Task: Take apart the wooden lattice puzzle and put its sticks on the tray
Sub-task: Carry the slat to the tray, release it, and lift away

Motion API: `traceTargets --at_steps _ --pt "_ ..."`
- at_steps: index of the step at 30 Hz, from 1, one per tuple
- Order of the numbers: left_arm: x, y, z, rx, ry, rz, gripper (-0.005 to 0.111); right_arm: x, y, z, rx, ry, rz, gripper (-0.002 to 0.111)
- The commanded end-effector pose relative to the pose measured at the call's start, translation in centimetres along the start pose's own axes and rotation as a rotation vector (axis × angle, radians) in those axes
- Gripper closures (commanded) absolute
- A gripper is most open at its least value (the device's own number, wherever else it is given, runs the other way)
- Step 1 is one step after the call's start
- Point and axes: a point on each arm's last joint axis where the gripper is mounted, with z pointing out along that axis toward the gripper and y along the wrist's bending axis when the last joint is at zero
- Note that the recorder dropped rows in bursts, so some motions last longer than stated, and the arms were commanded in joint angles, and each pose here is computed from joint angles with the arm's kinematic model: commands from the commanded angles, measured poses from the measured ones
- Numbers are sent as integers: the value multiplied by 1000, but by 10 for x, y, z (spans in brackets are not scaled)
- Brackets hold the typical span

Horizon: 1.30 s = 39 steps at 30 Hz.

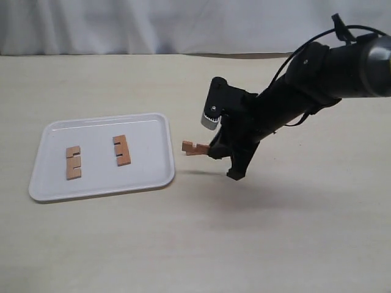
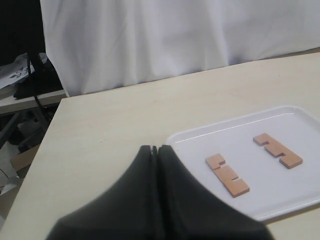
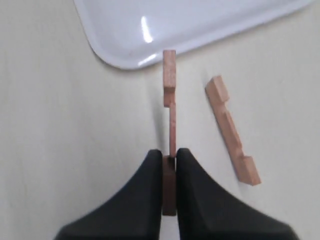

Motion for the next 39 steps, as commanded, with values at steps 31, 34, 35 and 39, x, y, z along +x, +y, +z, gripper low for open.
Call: traceTargets --at_steps 31,34,35,39 --pt "0 1 0 -12 -8 1 107 -147 117 133 662 -253 -339 40" --pt "0 1 0 -12 -8 1 107 -156 120 118 656 -272 -300 42" --pt "0 1 0 -12 -8 1 107 -159 121 111 638 -279 -278 43" --pt "0 1 0 -12 -8 1 107 -166 109 79 573 -294 -194 45"
